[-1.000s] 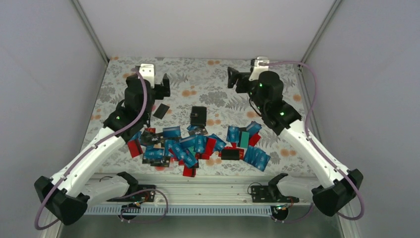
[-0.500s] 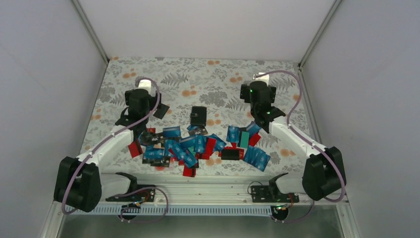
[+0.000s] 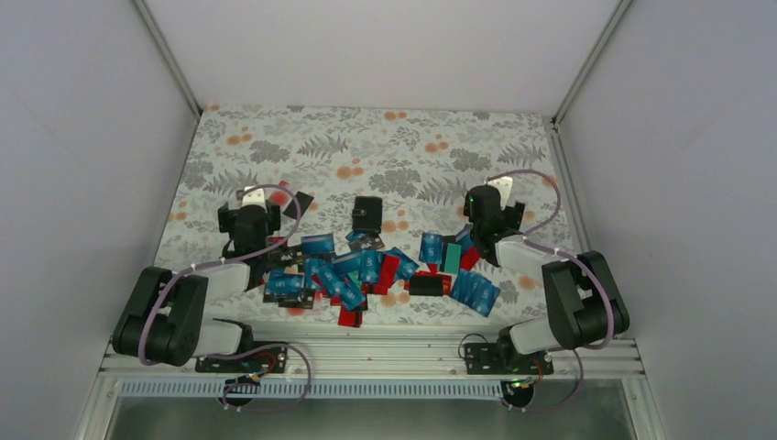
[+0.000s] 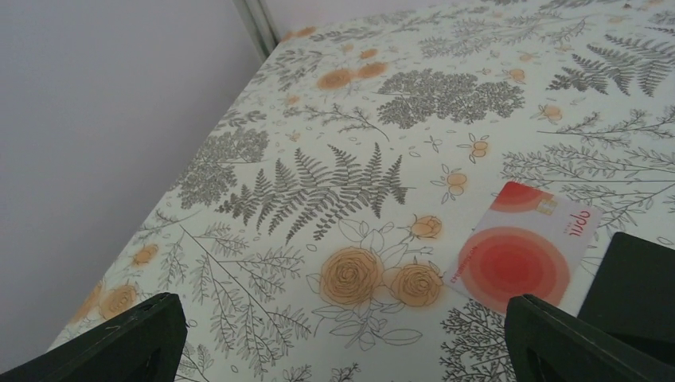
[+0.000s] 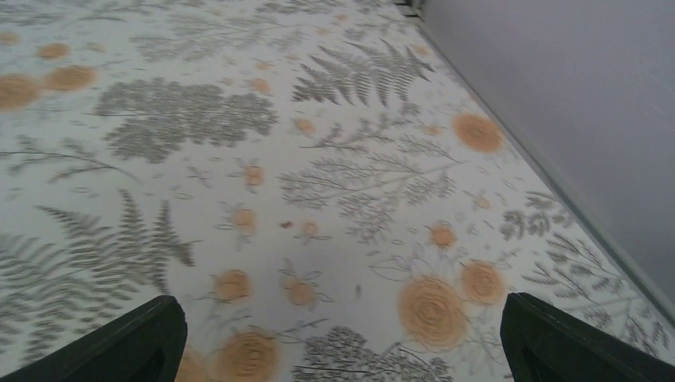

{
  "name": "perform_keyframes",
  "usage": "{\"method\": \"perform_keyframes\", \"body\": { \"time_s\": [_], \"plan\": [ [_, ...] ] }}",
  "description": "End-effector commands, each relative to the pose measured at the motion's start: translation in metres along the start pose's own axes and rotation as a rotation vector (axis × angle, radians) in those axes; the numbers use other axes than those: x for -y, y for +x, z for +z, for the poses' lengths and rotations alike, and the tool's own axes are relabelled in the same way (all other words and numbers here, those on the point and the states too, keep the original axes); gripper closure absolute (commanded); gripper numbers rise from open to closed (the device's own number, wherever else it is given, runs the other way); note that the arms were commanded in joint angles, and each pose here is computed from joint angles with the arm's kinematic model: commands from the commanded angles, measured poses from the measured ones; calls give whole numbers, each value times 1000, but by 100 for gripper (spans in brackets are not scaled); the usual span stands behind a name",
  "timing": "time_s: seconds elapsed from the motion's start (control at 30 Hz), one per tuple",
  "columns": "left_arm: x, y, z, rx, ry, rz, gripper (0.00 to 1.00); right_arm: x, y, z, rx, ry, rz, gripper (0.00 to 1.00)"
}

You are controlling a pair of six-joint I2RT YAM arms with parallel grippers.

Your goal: Put the credit cards into the card holder

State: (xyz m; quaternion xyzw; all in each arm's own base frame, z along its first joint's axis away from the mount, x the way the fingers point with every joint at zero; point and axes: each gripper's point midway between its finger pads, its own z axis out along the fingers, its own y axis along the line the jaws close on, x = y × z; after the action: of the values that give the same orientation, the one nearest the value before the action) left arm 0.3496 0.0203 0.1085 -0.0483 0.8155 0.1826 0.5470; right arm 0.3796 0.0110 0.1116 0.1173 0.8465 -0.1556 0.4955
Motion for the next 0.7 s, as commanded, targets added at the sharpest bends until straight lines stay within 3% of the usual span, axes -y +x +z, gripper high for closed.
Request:
{"method": "perform_keyframes", "body": {
  "time_s": [0.0, 0.23, 0.33, 0.4, 0.67],
  "plan": [
    [-3, -34, 1, 160, 30, -72, 0, 25, -4, 8, 92, 69, 137, 0],
    [-26, -44, 19, 220, 88, -153, 0, 26, -27, 22, 185, 27, 77, 0],
    [-27, -43, 34, 192, 146, -197, 0, 12, -42, 31, 232, -80, 64, 0],
    [-27, -49, 30, 250, 175, -229, 0, 12, -44, 34, 260, -126, 71, 0],
    [-2, -50, 27, 262, 272, -147, 0, 10, -46, 25, 308, -294, 71, 0]
  ]
}}
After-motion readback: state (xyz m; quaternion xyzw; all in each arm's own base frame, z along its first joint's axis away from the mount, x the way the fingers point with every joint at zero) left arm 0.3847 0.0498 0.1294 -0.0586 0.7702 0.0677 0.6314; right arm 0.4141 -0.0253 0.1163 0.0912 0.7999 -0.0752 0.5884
